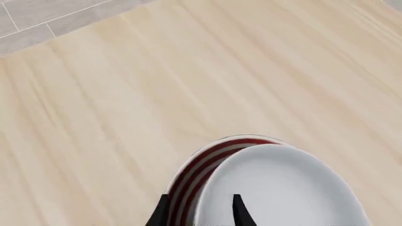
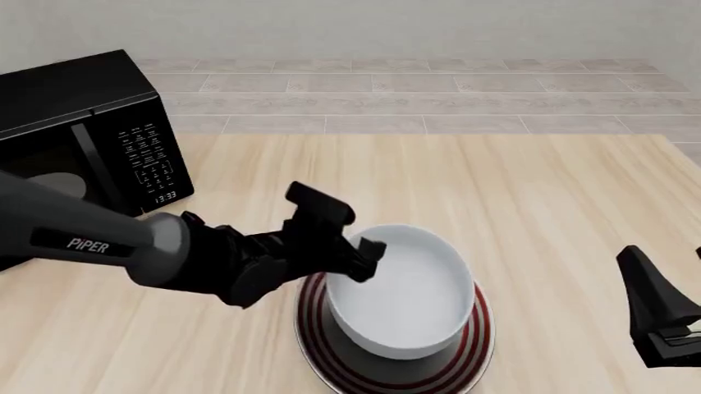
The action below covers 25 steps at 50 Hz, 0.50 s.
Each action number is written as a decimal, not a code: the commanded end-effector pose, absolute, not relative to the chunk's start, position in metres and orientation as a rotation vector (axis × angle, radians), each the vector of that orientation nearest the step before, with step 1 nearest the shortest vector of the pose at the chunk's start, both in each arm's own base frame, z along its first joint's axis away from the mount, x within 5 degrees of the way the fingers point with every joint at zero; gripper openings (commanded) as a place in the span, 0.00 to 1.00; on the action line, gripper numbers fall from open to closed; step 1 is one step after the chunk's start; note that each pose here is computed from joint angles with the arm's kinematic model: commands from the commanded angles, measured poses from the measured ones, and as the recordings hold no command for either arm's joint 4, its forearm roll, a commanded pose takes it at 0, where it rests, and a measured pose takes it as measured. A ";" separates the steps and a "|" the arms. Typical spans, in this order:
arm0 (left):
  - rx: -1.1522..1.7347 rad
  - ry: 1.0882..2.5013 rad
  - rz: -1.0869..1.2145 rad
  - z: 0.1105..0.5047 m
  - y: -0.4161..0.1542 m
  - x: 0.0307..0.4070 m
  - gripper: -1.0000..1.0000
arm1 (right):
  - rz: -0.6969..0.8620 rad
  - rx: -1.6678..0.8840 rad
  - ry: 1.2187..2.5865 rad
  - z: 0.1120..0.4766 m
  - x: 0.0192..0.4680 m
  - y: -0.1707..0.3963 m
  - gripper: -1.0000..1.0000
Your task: Pick up the white bowl and put it on the plate.
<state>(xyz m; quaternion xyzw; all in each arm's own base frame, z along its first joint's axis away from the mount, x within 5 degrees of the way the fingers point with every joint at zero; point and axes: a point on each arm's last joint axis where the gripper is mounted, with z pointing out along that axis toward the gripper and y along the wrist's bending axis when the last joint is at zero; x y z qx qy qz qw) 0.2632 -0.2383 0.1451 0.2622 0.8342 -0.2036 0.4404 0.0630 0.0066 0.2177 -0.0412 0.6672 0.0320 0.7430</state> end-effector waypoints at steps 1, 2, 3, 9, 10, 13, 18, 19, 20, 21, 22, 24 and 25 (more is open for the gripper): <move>0.636 2.040 -0.518 0.165 -0.234 0.258 1.00 | 0.069 -0.090 1.463 0.218 0.063 0.007 1.00; 0.636 2.040 -0.518 0.165 -0.234 0.258 1.00 | 0.069 -0.090 1.463 0.218 0.063 0.007 1.00; 0.630 2.026 -0.521 0.171 -0.231 0.257 1.00 | 0.068 -0.091 1.463 0.218 0.063 0.007 1.00; 0.612 1.962 -0.536 0.207 -0.216 0.243 1.00 | 0.068 -0.088 1.464 0.218 0.063 0.006 1.00; 0.607 1.960 -0.538 0.212 -0.214 0.241 1.00 | 0.066 -0.088 1.464 0.218 0.063 0.006 1.00; 0.588 1.913 -0.535 0.231 -0.201 0.234 1.00 | 0.068 -0.090 1.463 0.218 0.063 0.006 1.00; 0.567 1.852 -0.534 0.257 -0.182 0.219 1.00 | 0.067 -0.087 1.465 0.218 0.064 0.006 1.00; 0.565 1.846 -0.540 0.262 -0.180 0.216 1.00 | 0.067 -0.087 1.464 0.218 0.064 0.006 1.00; 0.565 1.846 -0.540 0.262 -0.180 0.216 1.00 | 0.067 -0.087 1.464 0.218 0.064 0.006 1.00; 0.560 1.835 -0.538 0.266 -0.176 0.213 1.00 | 0.068 -0.087 1.464 0.218 0.063 0.006 1.00; 0.562 1.825 -0.532 0.269 -0.173 0.210 1.00 | 0.068 -0.088 1.464 0.218 0.063 0.006 1.00; 0.547 1.814 -0.543 0.276 -0.167 0.204 1.00 | 0.072 -0.088 1.464 0.218 0.064 0.007 1.00; 0.541 1.795 -0.538 0.281 -0.161 0.200 1.00 | 0.070 -0.089 1.463 0.218 0.064 0.007 1.00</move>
